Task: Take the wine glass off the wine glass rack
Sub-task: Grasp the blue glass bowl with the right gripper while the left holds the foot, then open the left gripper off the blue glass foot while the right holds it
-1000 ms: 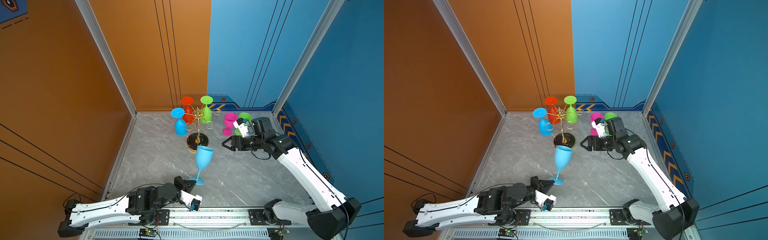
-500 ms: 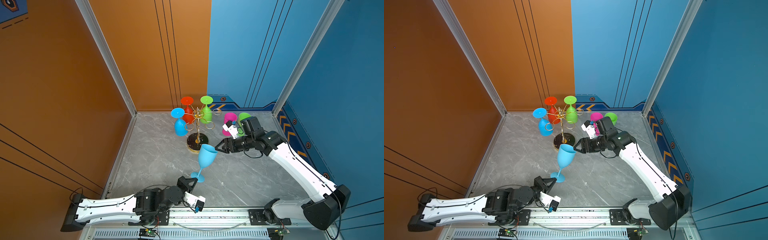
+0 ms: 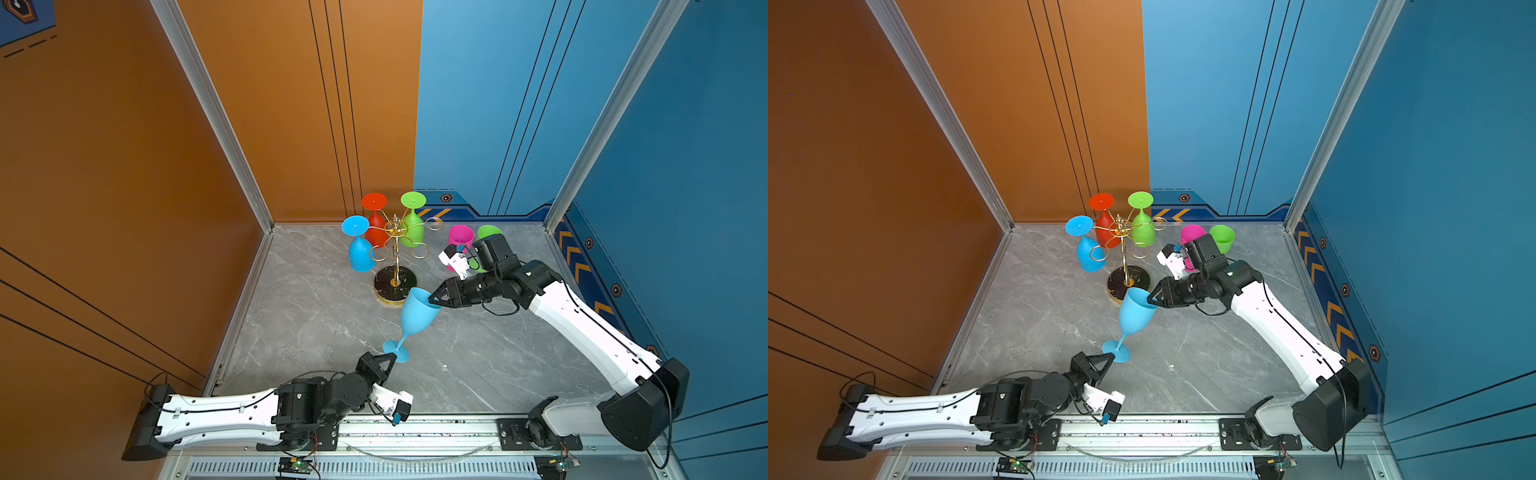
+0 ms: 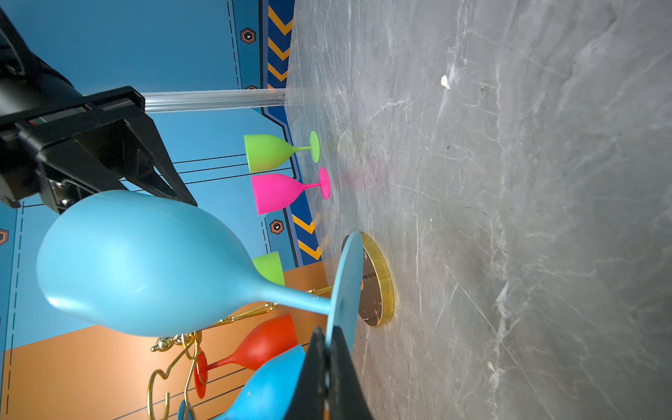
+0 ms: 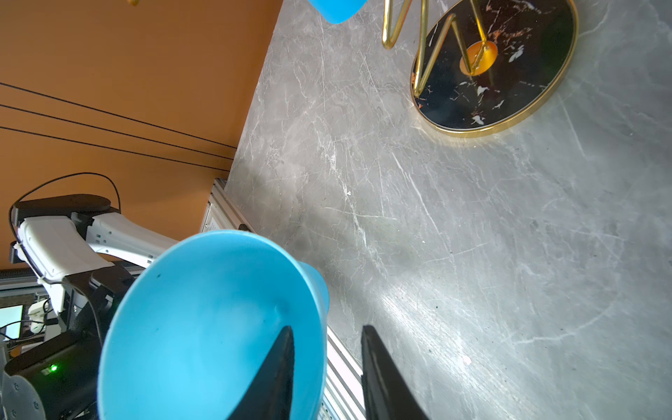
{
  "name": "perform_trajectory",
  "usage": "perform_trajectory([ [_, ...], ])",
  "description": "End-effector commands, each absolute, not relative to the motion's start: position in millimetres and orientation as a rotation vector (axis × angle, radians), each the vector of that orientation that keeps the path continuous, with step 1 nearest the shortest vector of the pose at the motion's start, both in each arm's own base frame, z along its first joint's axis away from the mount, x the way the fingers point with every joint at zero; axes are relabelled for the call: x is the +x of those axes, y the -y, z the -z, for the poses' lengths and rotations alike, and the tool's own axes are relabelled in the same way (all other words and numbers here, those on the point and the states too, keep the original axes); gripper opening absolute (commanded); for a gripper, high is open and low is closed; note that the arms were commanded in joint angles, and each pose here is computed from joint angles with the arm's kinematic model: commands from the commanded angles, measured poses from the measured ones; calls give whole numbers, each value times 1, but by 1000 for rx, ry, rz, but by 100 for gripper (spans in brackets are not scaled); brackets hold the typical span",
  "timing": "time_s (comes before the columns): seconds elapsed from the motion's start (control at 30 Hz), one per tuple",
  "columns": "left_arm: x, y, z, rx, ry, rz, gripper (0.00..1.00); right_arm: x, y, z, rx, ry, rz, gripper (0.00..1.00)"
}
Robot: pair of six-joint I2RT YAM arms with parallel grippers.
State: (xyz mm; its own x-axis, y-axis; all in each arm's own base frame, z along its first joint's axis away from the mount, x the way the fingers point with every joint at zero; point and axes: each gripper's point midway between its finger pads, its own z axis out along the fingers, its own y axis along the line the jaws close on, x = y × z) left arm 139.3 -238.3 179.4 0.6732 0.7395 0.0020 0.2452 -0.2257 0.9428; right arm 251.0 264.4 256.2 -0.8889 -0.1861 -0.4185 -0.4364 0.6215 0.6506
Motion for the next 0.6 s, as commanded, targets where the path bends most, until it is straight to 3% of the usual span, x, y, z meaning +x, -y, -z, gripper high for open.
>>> perform_trajectory([
  [0.0,144,237,-184,1743,-795,-605,0,245,-268,-259,-529,-2553,-1170,23],
  [0.37,146,240,-178,1755,-799,-625,0,244,-270,-256,-535,-2562,-1179,2],
  [0.57,144,240,-173,1765,-799,-611,12,248,-268,-256,-527,-2561,-1170,0],
])
